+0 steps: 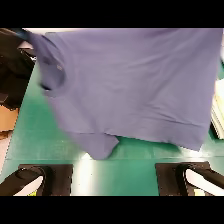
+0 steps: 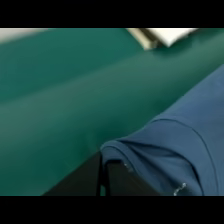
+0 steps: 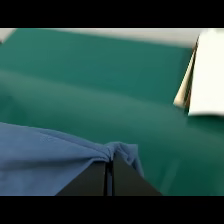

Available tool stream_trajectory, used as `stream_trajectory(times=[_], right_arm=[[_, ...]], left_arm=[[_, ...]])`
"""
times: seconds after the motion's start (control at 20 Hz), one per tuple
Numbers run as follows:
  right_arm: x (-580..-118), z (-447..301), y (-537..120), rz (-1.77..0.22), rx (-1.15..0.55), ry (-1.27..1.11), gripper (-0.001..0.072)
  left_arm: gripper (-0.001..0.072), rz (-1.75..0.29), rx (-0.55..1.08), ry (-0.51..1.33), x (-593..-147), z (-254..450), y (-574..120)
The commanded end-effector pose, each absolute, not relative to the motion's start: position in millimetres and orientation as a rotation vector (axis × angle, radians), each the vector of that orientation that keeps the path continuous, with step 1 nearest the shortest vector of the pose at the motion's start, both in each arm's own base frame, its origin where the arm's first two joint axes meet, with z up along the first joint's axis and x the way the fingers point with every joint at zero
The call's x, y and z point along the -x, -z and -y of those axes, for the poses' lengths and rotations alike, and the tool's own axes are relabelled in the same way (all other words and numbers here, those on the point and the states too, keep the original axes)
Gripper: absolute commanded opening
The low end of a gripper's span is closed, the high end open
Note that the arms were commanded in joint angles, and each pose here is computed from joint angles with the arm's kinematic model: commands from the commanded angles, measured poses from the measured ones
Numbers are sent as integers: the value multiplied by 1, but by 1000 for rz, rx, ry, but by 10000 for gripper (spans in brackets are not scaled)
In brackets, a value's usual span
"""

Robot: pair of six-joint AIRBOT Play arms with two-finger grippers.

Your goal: Fold the shirts.

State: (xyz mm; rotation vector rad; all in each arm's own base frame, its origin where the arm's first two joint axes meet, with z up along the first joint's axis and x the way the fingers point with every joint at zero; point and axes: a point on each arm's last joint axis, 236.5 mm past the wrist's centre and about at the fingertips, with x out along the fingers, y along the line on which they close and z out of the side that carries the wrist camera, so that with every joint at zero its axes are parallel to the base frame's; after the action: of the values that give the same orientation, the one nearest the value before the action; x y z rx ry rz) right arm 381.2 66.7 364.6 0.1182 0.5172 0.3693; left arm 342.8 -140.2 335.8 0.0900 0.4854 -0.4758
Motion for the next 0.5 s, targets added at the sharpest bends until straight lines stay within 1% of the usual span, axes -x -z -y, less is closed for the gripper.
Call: stream_trajectory(times=[0.0,0.15,0.2,0.3,0.35,0.4,0.45], right_arm=[[-434,-82,-243,-894,-158,-420,12],[-478,-94,-151,-1065,-102,-384,13],[-488,-100,-132,-1087,-115,-381,14],[-503,-111,-106,-1113,-162,-385,21],[-508,-115,-99,-1119,-187,-399,197],[-511,-115,-99,-1119,-207,-401,411],[-512,-114,-104,-1112,-229,-411,413]], left_arm=[[25,-751,-124,432,-408,145,-197],[25,-851,-137,398,-458,150,-113],[26,-868,-135,387,-471,151,-93],[29,-907,-70,335,-486,140,-67],[217,-920,-28,302,-490,130,-62],[438,-933,24,267,-492,116,-61],[449,-949,56,250,-491,104,-64]])
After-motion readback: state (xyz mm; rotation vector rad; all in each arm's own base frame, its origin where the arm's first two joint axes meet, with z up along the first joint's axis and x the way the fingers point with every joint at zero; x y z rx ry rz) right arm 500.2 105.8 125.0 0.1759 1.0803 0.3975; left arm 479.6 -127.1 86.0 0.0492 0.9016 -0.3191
